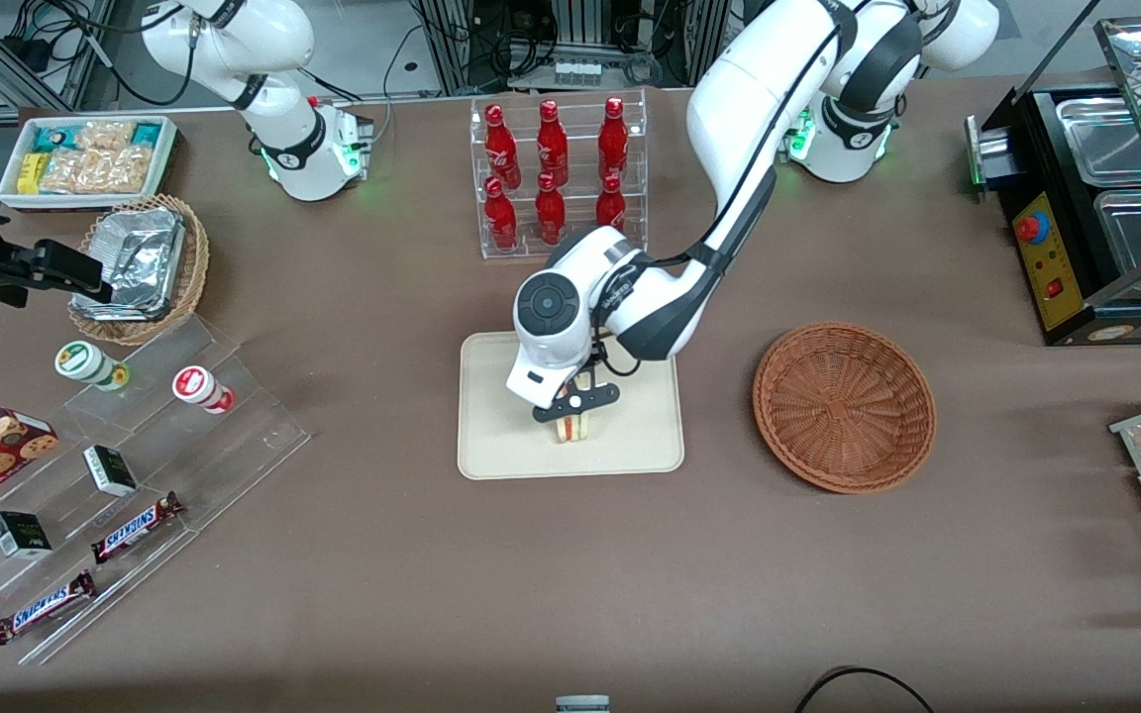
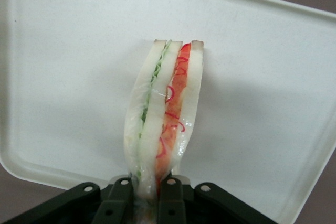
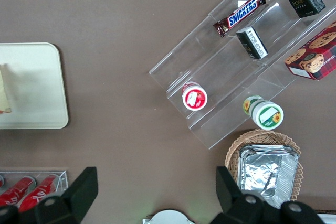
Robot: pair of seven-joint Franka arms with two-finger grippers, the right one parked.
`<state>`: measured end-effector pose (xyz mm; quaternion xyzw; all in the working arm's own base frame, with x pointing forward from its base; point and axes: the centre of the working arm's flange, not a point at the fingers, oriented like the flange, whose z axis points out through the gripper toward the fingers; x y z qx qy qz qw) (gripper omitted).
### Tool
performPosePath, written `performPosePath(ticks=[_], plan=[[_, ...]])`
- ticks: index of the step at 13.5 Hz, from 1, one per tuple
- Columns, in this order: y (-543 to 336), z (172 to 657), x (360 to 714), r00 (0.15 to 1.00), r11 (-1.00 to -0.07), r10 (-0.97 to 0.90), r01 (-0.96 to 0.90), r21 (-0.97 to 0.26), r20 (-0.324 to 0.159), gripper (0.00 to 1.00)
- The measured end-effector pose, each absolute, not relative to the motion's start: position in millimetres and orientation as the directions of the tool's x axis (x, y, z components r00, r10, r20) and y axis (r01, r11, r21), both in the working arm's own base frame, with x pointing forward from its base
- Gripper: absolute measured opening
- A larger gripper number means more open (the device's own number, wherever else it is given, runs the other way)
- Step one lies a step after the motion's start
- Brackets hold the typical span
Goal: Place sandwich from basket to tray
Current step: 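Lower the sandwich onto the tray and open the left gripper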
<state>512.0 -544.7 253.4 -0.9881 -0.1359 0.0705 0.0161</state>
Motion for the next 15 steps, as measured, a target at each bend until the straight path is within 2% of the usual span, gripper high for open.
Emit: performPosePath(ticks=[4,6,9,12,13,15], plan=[[-545.3,237.5,510.6,0.95,-0.96,0.279,0.272,-0.069,-0.141,0.16],[-545.3,238.1,511.6,0.95,-0.96,0.281,0.274,-0.066,-0.139,0.31],[-547.8,250.8,516.7,0.951,-0.96,0.281,0.278,-0.045,-0.125,0.61],[-549.4,289.5,520.8,0.954,-0.96,0.28,0.28,-0.015,-0.107,0.95],[-546.9,303.7,522.2,0.953,-0.959,0.284,0.284,-0.013,-0.102,1.0],[-537.9,321.1,526.1,0.952,-0.958,0.288,0.286,-0.025,-0.101,1.0]])
